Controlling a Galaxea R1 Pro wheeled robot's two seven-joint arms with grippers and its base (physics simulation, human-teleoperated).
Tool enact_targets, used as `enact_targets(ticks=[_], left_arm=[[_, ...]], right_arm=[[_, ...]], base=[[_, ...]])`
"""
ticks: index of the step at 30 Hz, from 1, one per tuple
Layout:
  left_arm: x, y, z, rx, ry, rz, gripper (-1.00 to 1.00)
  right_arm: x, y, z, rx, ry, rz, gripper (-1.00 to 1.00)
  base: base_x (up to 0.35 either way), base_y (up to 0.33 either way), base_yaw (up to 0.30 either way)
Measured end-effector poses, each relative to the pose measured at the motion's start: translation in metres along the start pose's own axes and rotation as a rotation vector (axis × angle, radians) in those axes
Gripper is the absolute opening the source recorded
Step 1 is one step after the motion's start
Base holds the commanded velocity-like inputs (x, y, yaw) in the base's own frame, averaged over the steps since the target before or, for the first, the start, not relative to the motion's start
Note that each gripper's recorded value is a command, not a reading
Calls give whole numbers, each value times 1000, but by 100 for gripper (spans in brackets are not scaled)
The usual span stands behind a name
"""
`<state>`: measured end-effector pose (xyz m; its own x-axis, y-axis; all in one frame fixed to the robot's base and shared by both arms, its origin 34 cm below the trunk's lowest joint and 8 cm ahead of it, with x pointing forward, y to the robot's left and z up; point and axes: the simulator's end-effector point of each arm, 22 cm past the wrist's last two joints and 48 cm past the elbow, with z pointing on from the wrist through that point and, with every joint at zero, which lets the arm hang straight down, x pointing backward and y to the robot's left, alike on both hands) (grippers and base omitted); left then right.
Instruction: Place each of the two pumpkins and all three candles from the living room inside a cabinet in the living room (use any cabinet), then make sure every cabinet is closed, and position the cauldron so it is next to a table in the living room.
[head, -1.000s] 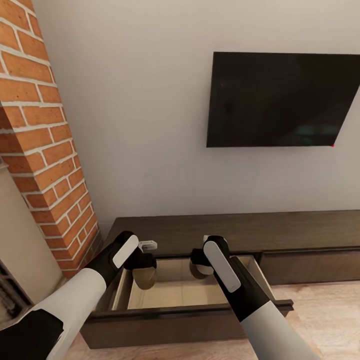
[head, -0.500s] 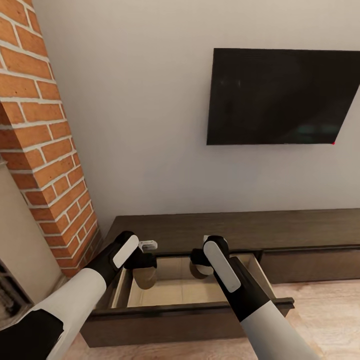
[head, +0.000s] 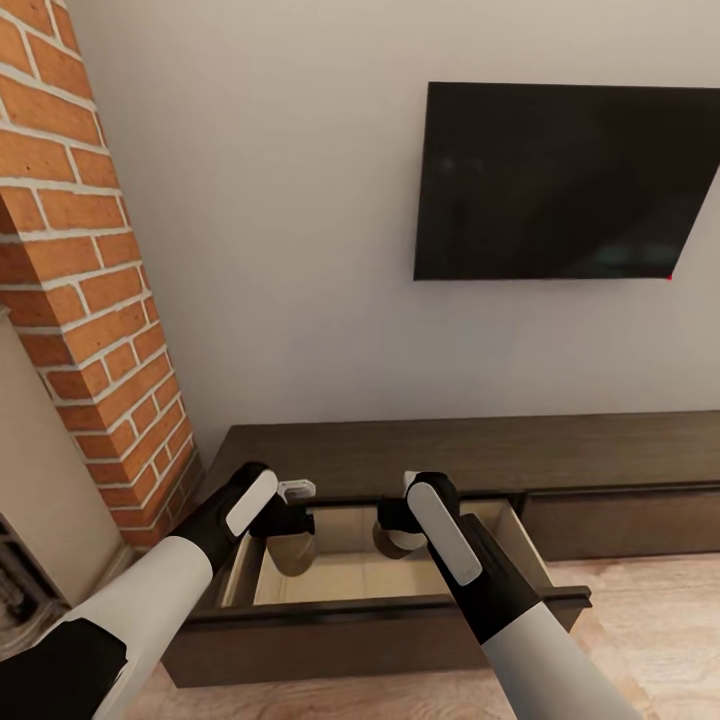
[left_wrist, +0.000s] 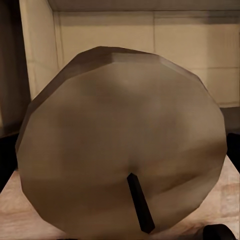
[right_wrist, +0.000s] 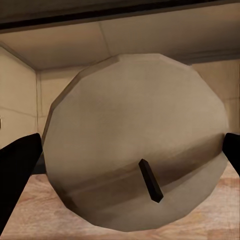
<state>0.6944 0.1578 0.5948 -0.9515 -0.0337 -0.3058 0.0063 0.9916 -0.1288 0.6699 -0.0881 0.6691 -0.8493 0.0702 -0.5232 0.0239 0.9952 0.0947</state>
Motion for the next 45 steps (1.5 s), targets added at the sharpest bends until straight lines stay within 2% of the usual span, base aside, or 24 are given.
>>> enact_targets(ticks=[18, 26, 45], left_arm=[[11, 4, 33, 1, -35, -14, -100], [6, 4, 33, 2, -60, -25, -100], [6, 3, 33, 1, -62, -26, -100]], right_arm=[[27, -4, 29, -2, 2, -1, -100], [27, -3, 28, -3, 1, -1, -100], [27, -3, 28, -3, 1, -1, -100]], base=[[0, 0, 0], [1, 0, 0], [121, 0, 0]])
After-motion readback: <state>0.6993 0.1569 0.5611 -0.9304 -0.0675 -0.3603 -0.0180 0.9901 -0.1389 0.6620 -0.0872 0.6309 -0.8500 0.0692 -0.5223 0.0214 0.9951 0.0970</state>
